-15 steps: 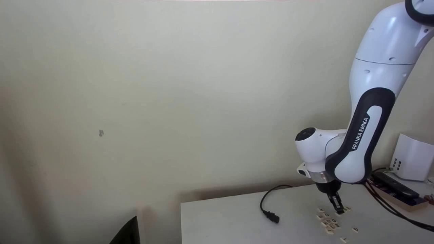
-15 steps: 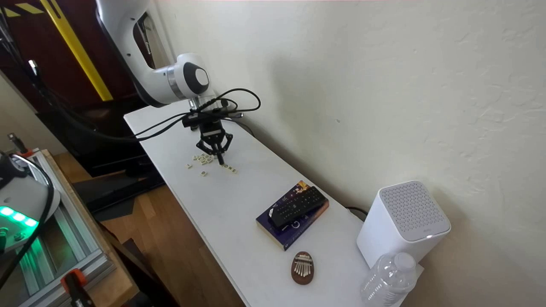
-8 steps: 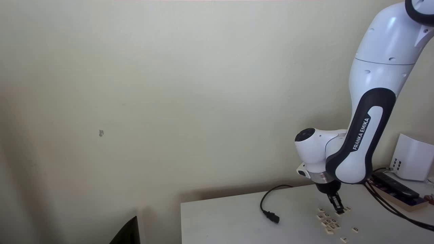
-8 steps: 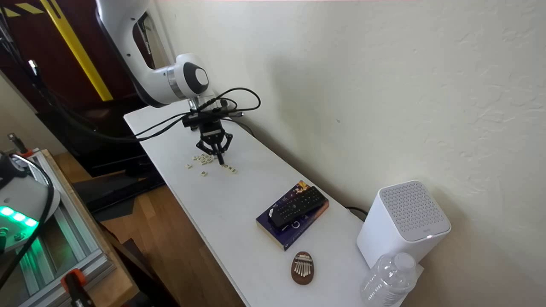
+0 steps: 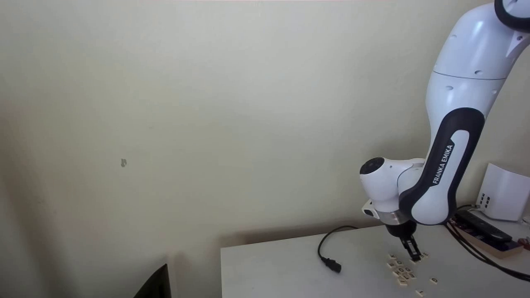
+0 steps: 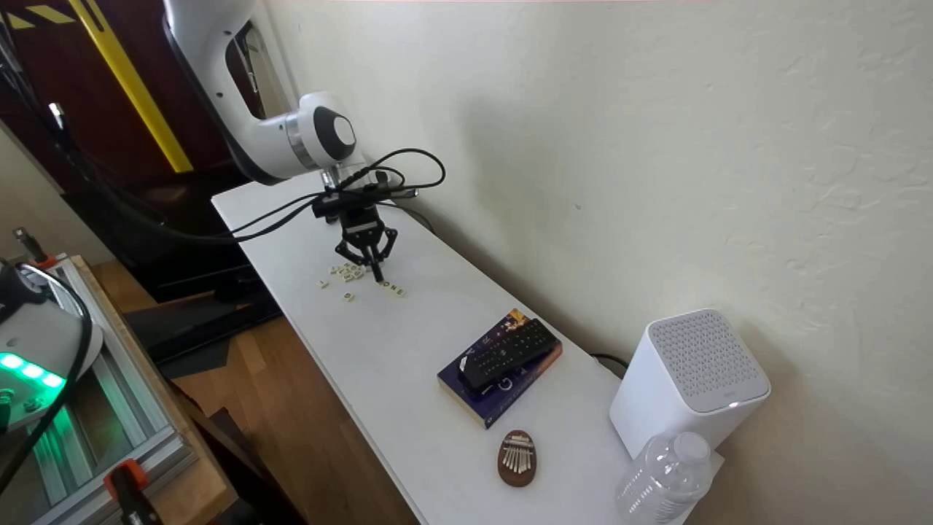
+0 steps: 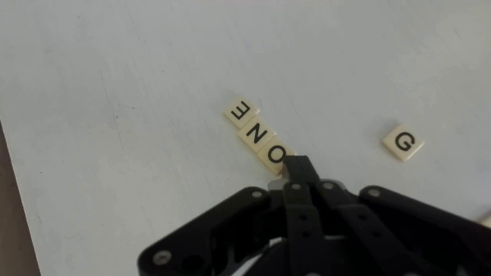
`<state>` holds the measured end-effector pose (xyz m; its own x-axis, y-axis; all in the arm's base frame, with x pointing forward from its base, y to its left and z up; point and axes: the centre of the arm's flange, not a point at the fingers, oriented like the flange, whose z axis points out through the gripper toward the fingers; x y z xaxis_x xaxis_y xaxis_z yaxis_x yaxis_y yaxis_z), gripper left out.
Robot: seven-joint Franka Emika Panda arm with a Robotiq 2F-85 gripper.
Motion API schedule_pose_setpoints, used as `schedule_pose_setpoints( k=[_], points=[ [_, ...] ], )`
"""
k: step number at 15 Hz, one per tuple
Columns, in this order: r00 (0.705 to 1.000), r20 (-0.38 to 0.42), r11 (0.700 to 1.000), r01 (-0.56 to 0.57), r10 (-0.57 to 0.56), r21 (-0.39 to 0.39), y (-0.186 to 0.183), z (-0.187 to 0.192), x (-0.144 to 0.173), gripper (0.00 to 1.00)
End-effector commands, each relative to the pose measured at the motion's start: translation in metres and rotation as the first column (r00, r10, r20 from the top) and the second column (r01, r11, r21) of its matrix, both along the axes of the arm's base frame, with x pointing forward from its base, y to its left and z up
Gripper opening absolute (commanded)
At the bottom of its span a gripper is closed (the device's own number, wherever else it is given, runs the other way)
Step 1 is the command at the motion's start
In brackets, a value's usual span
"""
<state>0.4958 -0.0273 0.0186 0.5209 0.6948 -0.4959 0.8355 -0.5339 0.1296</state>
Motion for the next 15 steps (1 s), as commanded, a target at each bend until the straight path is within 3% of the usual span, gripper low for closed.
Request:
schedule_pose_setpoints(
  k=[1,9,15],
  points=[
    [1.0,-0.02,0.999,-0.024,0.023,-0.023,-0.004,-0.019,-0.002,0.0],
    [0.999,-0.033,0.999,-0.038,0.037,-0.035,-0.007,-0.021,-0.004,0.0],
    [1.0,-0.025,1.0,-0.012,0.012,0.0,-0.009,-0.01,-0.002,0.0]
  ],
)
